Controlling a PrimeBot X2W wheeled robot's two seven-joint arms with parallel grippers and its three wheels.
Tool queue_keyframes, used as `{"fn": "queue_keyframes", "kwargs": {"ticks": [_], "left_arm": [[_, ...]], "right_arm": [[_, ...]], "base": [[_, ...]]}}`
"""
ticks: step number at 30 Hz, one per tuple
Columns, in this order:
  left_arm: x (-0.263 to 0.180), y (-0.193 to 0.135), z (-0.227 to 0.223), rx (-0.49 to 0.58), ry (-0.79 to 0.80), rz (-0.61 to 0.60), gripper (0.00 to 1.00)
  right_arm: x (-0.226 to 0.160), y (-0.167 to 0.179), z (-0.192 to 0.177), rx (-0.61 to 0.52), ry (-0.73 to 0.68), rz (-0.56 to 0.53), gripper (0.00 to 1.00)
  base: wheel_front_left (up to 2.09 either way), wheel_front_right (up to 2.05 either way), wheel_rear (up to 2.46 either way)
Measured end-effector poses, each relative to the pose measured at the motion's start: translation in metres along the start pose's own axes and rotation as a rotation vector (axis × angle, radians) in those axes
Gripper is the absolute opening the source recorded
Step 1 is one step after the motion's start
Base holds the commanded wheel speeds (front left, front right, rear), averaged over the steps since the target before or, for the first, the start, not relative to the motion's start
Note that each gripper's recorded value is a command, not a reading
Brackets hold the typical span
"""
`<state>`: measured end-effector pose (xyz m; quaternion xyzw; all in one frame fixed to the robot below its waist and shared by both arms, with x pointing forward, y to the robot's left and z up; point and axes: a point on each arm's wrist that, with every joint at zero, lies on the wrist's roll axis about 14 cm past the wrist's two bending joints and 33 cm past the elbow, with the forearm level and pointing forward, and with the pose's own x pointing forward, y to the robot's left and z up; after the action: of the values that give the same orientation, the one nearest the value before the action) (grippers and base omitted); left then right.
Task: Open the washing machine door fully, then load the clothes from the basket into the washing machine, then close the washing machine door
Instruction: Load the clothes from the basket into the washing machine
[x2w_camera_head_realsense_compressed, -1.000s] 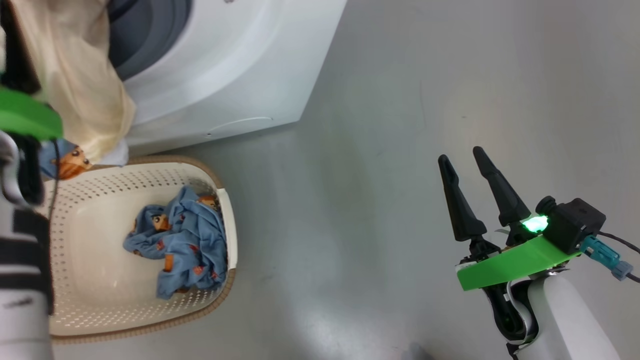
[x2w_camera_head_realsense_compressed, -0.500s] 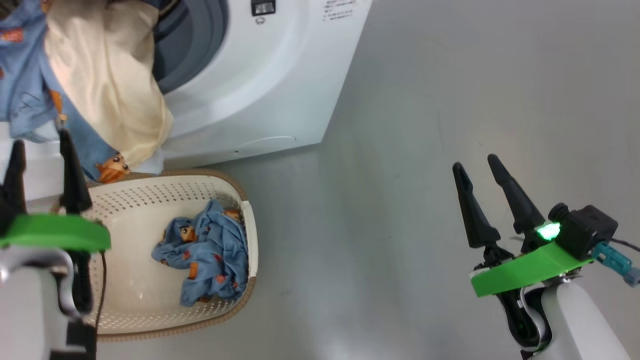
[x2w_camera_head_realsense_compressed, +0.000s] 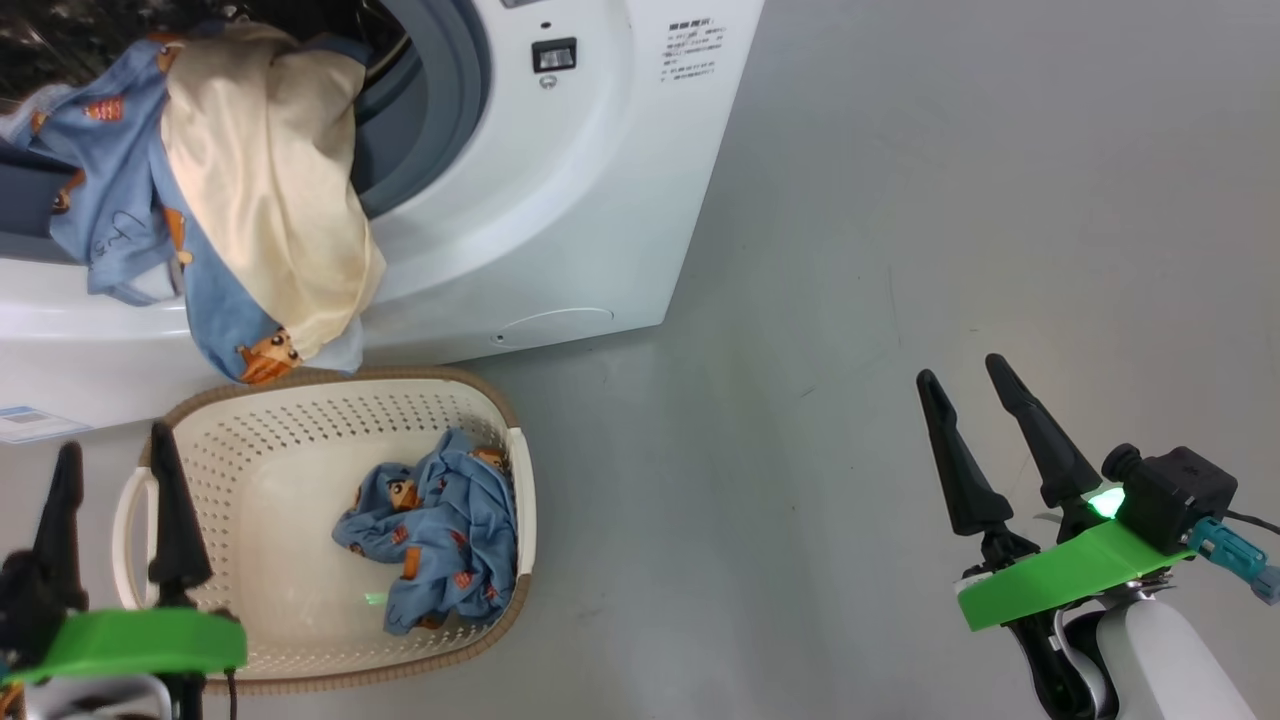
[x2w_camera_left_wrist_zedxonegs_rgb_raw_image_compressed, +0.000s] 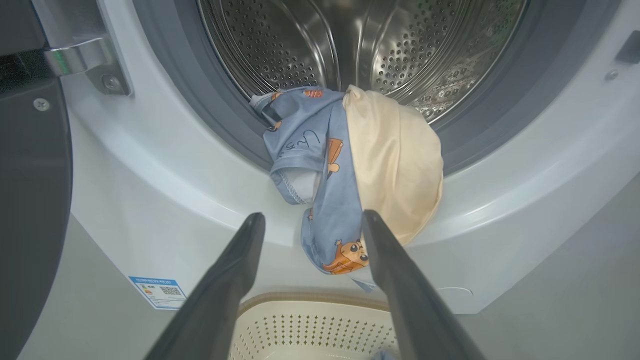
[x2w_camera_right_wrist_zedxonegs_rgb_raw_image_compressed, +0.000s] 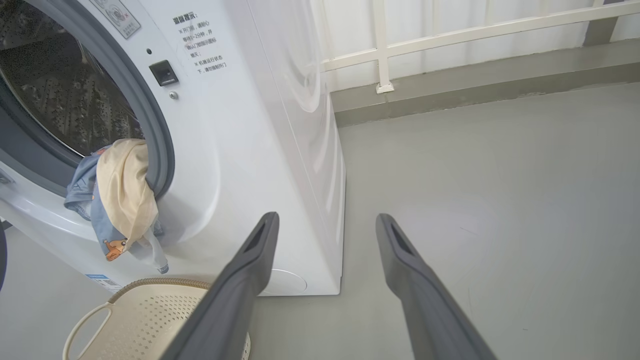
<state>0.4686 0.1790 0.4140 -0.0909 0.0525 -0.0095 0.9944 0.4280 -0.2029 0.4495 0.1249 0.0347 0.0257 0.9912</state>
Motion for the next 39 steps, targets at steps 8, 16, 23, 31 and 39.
{"fn": "queue_keyframes", "kwargs": {"ticks": [8, 16, 23, 31, 39], "left_arm": [[-0.016, 0.009, 0.001, 0.004, -0.001, 0.029, 1.00], [-0.015, 0.007, -0.001, -0.002, 0.004, 0.029, 1.00], [-0.014, 0.003, -0.018, -0.016, 0.050, 0.020, 1.00], [0.009, -0.009, -0.033, -0.030, 0.090, -0.020, 1.00], [0.045, -0.015, -0.046, -0.027, 0.120, -0.055, 1.00]], "right_arm": [[-0.002, -0.002, 0.000, -0.003, 0.000, -0.006, 1.00], [-0.001, -0.003, -0.001, -0.003, 0.004, -0.009, 1.00], [0.001, -0.004, -0.005, 0.000, 0.013, -0.011, 1.00], [0.005, -0.004, -0.014, 0.008, 0.031, -0.013, 1.00], [0.018, -0.005, -0.017, 0.009, 0.028, -0.011, 1.00]], "base": [[0.00, 0.00, 0.00], [0.00, 0.00, 0.00], [0.00, 0.00, 0.00], [0.00, 0.00, 0.00], [0.00, 0.00, 0.00]]}}
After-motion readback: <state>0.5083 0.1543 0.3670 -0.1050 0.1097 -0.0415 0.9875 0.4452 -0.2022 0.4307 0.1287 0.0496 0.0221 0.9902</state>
